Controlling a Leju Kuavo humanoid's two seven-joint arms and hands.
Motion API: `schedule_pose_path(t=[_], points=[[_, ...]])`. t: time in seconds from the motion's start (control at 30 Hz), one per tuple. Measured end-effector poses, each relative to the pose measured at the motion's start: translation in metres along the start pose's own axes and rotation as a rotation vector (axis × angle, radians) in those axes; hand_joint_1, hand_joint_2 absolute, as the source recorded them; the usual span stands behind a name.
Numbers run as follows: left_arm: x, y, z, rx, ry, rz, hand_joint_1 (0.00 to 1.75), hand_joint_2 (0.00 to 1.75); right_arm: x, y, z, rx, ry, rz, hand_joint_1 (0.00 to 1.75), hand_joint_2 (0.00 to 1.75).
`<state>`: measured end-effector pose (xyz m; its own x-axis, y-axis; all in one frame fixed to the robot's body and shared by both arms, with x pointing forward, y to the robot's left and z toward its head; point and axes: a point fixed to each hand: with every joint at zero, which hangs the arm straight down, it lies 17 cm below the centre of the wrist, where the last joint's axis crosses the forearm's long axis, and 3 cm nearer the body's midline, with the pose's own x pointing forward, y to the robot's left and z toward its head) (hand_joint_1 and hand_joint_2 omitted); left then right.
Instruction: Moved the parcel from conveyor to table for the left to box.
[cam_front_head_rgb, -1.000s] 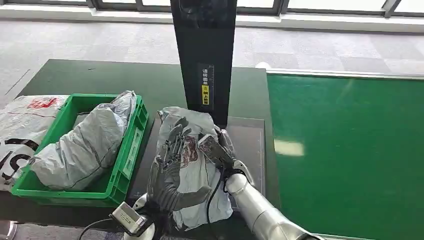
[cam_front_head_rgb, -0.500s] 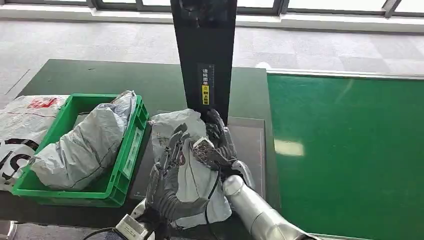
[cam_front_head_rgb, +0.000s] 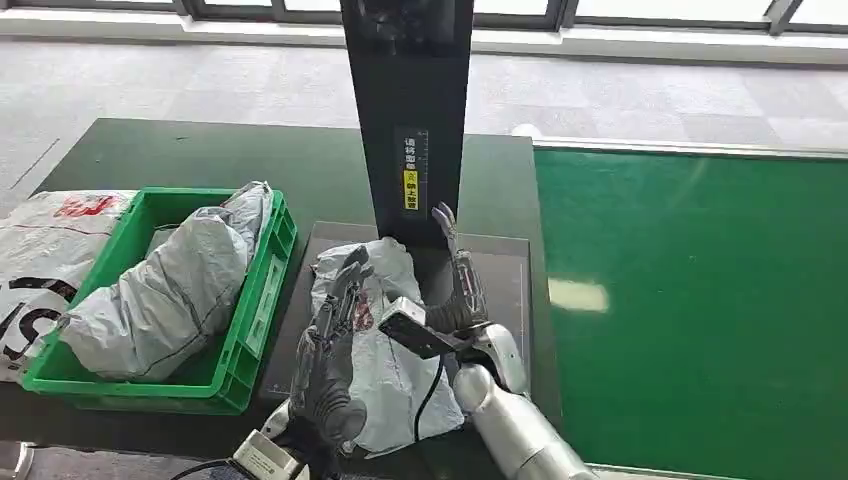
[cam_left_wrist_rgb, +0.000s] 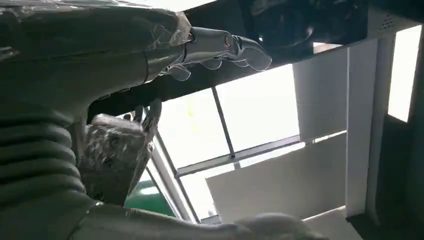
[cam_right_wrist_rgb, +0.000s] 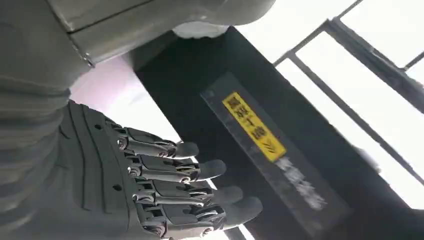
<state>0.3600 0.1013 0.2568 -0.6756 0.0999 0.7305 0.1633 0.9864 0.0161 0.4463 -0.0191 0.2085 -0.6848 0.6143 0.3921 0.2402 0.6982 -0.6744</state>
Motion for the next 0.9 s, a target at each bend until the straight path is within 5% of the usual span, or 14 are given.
schedule_pose_path(t=[0.17,0.5,0.67,0.87,0.9], points=[[-0.009,0.006,0.001,0.025,0.033,-0.060,0.00,0.00,0.005,-0.052,0.015,-0.096,-0.065,0.194,0.00,1.75],[-0.034,0.053,0.008,0.167,0.129,-0.424,0.00,0.00,0.059,-0.293,0.063,-0.723,-0.078,0.215,0.00,1.75],[-0.047,0.063,0.011,0.155,0.176,-0.483,0.00,0.00,0.092,-0.349,0.084,-0.861,-0.129,0.236,0.00,1.75],[-0.057,0.068,0.010,0.152,0.199,-0.501,0.00,0.00,0.108,-0.372,0.096,-0.920,-0.151,0.247,0.00,1.75],[-0.058,0.068,0.011,0.151,0.202,-0.502,0.00,1.75,0.109,-0.375,0.097,-0.925,-0.153,0.248,0.00,1.75]])
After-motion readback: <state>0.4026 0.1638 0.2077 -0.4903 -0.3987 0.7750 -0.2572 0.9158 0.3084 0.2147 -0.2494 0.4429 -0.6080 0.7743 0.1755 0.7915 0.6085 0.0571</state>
